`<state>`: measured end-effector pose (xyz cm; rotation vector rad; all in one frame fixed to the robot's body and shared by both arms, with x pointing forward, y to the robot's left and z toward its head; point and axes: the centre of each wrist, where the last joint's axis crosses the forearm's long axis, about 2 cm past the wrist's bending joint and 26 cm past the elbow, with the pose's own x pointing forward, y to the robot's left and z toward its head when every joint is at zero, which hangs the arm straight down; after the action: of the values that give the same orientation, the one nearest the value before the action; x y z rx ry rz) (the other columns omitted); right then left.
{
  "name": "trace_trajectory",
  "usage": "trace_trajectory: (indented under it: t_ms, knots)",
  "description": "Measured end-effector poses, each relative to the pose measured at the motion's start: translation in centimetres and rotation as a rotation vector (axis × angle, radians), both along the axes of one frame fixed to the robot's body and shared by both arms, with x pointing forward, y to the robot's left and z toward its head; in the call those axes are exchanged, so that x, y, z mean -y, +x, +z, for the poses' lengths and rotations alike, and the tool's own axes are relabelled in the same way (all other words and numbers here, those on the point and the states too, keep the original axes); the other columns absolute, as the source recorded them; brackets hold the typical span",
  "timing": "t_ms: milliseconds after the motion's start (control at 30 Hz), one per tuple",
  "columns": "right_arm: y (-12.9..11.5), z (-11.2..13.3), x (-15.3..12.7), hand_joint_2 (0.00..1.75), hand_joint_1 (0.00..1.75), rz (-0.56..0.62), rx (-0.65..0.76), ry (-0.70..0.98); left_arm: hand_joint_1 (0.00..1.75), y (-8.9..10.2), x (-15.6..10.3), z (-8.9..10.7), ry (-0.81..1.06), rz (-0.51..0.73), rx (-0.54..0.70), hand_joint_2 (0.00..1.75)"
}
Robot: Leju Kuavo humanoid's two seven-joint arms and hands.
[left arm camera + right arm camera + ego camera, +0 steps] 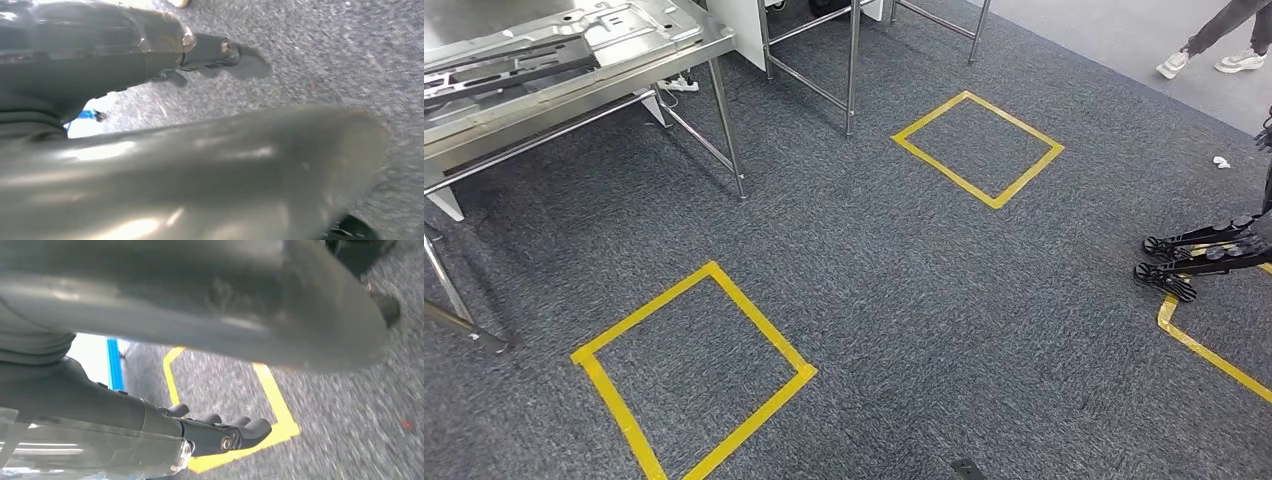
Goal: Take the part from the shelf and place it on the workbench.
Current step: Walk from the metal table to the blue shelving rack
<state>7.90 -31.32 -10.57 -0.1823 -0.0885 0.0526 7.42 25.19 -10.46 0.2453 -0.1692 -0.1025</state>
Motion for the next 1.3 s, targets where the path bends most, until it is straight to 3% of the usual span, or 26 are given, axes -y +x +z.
trace_trajectory:
  t_ms: [633, 1300]
  knots:
    - [-0.3, -0.1, 0.2, 0.00, 0.00, -0.063, -0.006, 0.019, 0.00, 0.5, 0.3, 0.1, 0.005, -0.045, 0.017, 0.00]
    - [-0.1, 0.0, -1.1, 0.00, 0.00, -0.059, -0.021, 0.031, 0.00, -0.1, -1.5, -0.1, 0.034, -0.011, -0.044, 0.00]
